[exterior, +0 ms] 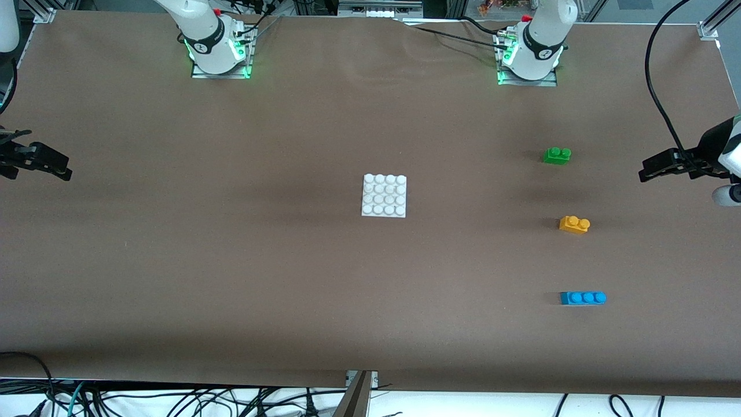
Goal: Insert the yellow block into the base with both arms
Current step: 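Move the left gripper over the yellow brick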
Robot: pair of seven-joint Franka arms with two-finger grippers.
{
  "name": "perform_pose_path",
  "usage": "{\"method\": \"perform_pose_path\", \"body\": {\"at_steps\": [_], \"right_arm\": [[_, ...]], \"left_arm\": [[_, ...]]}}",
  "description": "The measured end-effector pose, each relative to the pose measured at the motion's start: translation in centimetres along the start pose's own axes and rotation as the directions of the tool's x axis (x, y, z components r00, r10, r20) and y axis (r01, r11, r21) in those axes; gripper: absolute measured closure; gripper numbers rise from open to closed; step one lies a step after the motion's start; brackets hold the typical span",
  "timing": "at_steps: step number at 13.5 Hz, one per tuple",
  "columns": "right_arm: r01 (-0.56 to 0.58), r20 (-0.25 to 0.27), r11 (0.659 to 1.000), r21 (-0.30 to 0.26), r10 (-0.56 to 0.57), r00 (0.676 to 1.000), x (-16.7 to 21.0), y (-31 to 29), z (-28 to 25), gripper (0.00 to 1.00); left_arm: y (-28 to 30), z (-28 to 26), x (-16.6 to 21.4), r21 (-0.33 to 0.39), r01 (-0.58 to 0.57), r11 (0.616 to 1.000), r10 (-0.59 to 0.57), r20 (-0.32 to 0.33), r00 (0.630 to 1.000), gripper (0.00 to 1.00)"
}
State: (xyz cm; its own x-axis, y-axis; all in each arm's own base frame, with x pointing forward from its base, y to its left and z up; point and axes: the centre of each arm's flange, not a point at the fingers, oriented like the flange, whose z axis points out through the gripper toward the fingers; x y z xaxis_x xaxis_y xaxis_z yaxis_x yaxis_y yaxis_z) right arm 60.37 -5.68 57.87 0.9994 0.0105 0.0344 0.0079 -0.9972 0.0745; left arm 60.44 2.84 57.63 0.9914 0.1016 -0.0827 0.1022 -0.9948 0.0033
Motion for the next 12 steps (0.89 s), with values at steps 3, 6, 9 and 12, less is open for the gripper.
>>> {"method": "perform_pose_path", "body": {"at_steps": [3, 6, 9, 12], "right_arm": [[0.000, 0.000, 1.000, 0.000, 0.000, 1.000, 0.0, 0.0, 0.0, 0.00], [0.000, 0.004, 1.000, 0.000, 0.000, 1.000, 0.1, 0.0, 0.2, 0.00], [0.000, 0.004, 1.000, 0.000, 0.000, 1.000, 0.1, 0.0, 0.3, 0.00], [0.000, 0.004, 1.000, 0.000, 0.000, 1.000, 0.1, 0.0, 0.3, 0.00]], "left_arm": [[0.1, 0.4, 0.1, 0.000, -0.002, 1.000, 0.002, 0.010, 1.000, 0.00], [0.1, 1.5, 0.2, 0.002, -0.002, 1.000, 0.002, 0.041, 0.999, 0.00], [0.1, 3.4, 0.0, 0.003, -0.002, 1.000, 0.002, 0.083, 0.997, 0.00], [0.1, 4.8, -0.4, 0.005, -0.002, 1.000, 0.001, 0.115, 0.993, 0.00]]}}
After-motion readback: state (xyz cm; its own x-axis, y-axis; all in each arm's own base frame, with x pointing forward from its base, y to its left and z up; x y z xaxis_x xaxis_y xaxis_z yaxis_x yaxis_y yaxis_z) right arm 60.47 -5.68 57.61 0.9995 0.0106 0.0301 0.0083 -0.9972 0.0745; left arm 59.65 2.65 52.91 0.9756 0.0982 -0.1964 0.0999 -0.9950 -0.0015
